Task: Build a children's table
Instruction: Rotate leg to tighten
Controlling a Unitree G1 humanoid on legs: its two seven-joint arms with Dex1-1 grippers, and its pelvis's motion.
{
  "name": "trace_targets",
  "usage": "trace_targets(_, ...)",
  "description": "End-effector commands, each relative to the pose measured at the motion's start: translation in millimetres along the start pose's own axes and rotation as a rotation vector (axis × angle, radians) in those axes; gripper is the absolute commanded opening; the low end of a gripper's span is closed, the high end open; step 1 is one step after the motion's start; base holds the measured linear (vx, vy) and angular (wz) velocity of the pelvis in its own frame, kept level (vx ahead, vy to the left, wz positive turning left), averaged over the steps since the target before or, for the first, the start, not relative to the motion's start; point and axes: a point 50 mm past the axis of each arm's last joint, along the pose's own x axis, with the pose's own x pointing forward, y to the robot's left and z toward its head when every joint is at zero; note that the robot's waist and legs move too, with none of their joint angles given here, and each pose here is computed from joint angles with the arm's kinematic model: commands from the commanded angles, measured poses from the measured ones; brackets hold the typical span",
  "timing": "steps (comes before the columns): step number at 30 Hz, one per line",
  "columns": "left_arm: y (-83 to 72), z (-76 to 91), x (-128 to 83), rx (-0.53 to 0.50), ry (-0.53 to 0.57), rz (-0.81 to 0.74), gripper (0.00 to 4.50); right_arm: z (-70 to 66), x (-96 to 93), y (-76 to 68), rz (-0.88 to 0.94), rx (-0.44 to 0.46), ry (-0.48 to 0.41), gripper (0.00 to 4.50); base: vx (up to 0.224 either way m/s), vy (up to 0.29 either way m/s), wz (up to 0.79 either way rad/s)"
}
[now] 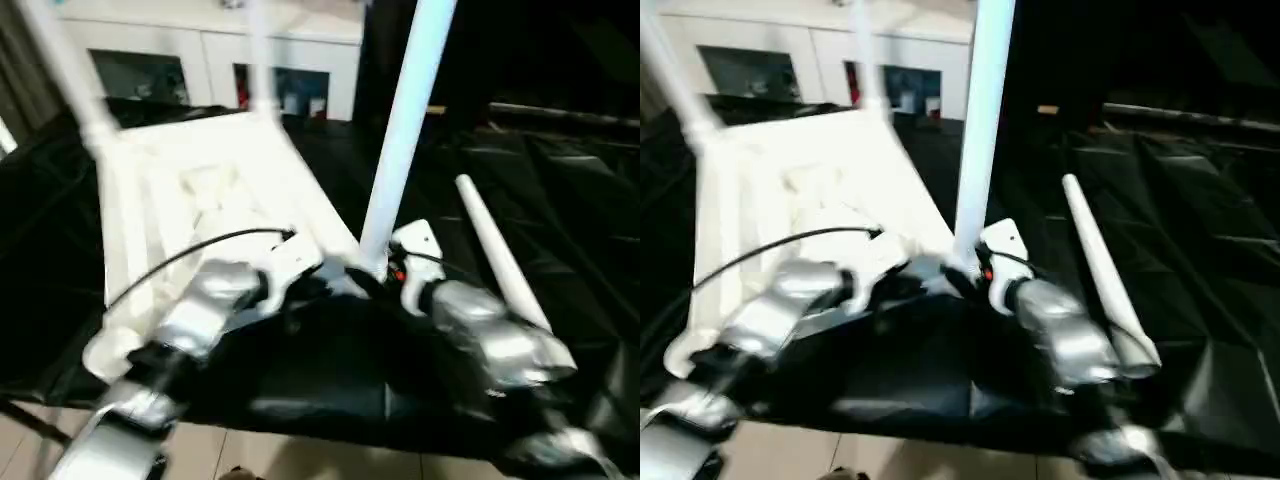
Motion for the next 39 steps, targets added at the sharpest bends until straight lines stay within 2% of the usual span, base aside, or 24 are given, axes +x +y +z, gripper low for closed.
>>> trace_targets(1, -12.3, 7.6, 1.7, 0.03, -0.051, -0.138, 0.0, 0.1, -7.7, 7.3, 0.13, -0.046, 0.028, 3.7, 0.0, 0.0, 0.0)
trace_targets(6, -14.9, 1.9, -8.6, 0.035, -0.027, -0.199, 0.0, -1.1, -14.0, 6.2, 0.167, -0.072, 0.058, 3.7, 0.0, 0.0, 0.0)
trace_targets(12, -15.0, -1.5, -12.1, 0.033, -0.017, -0.194, 0.0, -3.3, -13.6, 8.0, 0.194, -0.055, 0.068, 3.7, 0.0, 0.0, 0.0)
trace_targets(13, -14.8, -2.0, -12.7, 0.031, -0.015, -0.193, 0.0, -3.9, -13.3, 9.0, 0.203, -0.05, 0.069, 3.56, 0.0, 0.0, 0.0)
trace_targets(15, -14.8, -2.4, -13.3, 0.03, -0.014, -0.191, 0.0, -4.9, -13.2, 10.4, 0.211, -0.048, 0.073, 3.56, 0.0, 0.0, 0.0)
trace_targets(17, -14.8, -2.7, -13.6, 0.029, -0.013, -0.19, 0.0, -5.5, -13.0, 11.0, 0.213, -0.046, 0.074, 3.28, 0.0, 0.0, 0.0)
trace_targets(21, -14.7, -3.6, -14.3, 0.024, -0.011, -0.185, 0.0, -8.7, -10.9, 11.4, 0.189, -0.029, 0.078, 2.98, 0.0, 0.0, 0.0)
trace_targets(24, -13.5, -3.2, -12.6, 0.013, -0.018, -0.164, 0.0, -13.3, -6.5, 7.5, 0.104, 0.018, 0.071, 2.8, 0.0, 0.0, 0.0)
trace_targets(25, -11.4, -2.4, -8.6, 0.002, -0.023, -0.127, 0.0, -17.7, -2.0, 3.5, 0.013, 0.073, 0.061, 2.77, 0.0, 0.0, 0.0)
trace_targets(28, -9.4, -2.0, -4.7, -0.007, -0.023, -0.09, 0.0, -20.5, 1.2, 1.2, -0.053, 0.11, 0.054, 2.74, 0.0, 0.0, 0.0)
trace_targets(31, -3.8, -0.1, 15.8, -0.065, -0.005, 0.057, 0.0, -31.5, 15.0, -2.8, -0.301, 0.244, 0.065, 2.74, 0.0, 0.0, 0.0)
trace_targets(33, -3.0, 3.0, 27.6, -0.103, 0.0, 0.128, 0.0, -33.9, 23.6, -1.5, -0.404, 0.295, 0.071, 2.74, 0.0, 0.0, 0.0)
trace_targets(36, -6.7, 14.3, 47.7, -0.154, -0.015, 0.197, 0.0, -27.5, 43.9, 7.7, -0.485, 0.318, 0.05, 2.74, 0.0, 0.0, 0.0)
trace_targets(39, -9.1, 17.9, 51.4, -0.146, -0.019, 0.188, 0.0, -22.9, 49.9, 12.3, -0.468, 0.3, 0.04, 2.74, 0.0, 0.0, 0.0)
